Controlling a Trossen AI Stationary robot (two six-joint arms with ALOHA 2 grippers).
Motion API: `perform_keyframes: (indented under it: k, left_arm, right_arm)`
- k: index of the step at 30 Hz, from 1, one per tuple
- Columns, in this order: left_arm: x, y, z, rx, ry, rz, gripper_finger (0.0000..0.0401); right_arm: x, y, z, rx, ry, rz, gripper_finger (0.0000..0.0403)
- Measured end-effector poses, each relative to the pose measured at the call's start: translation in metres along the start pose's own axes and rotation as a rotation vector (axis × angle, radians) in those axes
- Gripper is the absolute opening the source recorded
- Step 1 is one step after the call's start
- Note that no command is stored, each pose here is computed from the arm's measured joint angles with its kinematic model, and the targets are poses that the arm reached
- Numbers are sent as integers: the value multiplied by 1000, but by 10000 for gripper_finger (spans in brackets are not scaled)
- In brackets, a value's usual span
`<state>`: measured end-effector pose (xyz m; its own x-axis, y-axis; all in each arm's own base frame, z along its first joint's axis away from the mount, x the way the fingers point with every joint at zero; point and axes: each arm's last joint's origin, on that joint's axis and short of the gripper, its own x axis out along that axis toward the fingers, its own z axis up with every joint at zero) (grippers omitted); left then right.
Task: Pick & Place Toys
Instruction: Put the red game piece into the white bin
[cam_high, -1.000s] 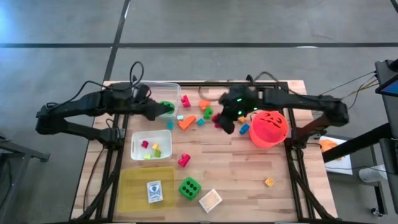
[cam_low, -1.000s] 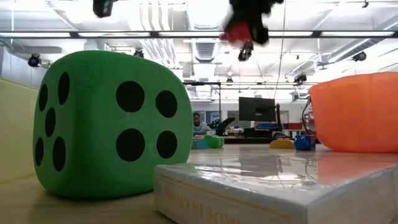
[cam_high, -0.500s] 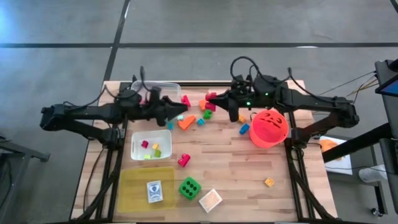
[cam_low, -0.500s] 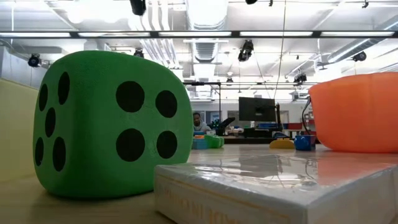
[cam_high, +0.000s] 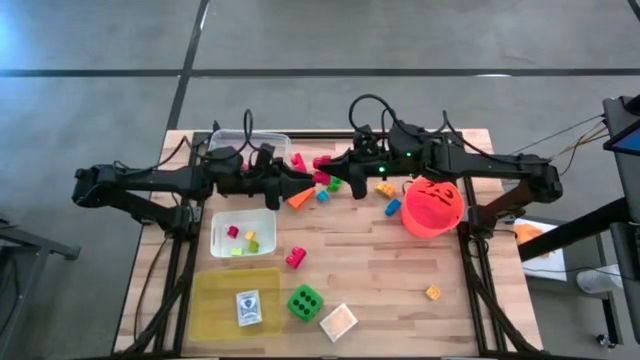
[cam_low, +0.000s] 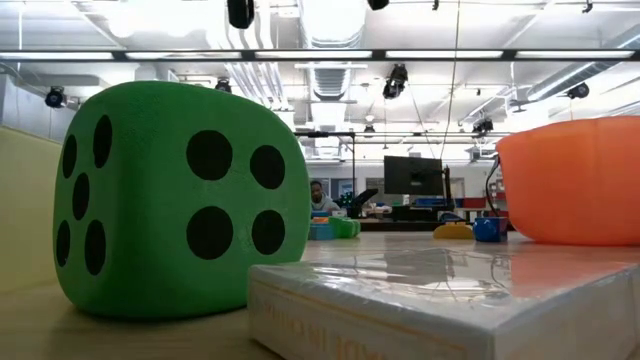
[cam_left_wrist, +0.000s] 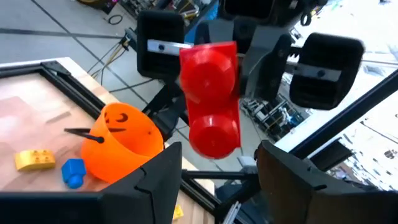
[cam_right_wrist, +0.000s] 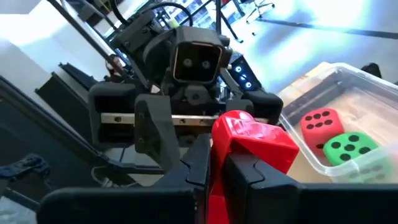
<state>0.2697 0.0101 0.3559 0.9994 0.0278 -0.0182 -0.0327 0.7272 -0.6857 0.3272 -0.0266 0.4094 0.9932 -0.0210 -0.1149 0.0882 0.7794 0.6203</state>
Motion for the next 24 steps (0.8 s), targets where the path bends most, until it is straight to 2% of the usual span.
perform_keyframes:
  k: [3, 11, 14, 19, 24]
  left_arm:
    - [0, -1, -2, -3, 10, -4, 227]
    - [0, -3, -3, -10, 6, -4, 352]
    - [0, -2, -3, -7, 6, -4, 378]
    - [0, -3, -2, -2, -5, -10, 384]
    - [0, -4, -3, 6, 3, -20, 341]
  right_arm:
    - [5, 2, 1, -9, 13, 17, 14]
    - [17, 8, 3, -13, 20, 51, 14]
    - [24, 9, 3, -13, 30, 55, 14]
    - [35, 12, 1, -11, 44, 67, 14]
    - [41, 15, 0, -14, 50, 83, 14]
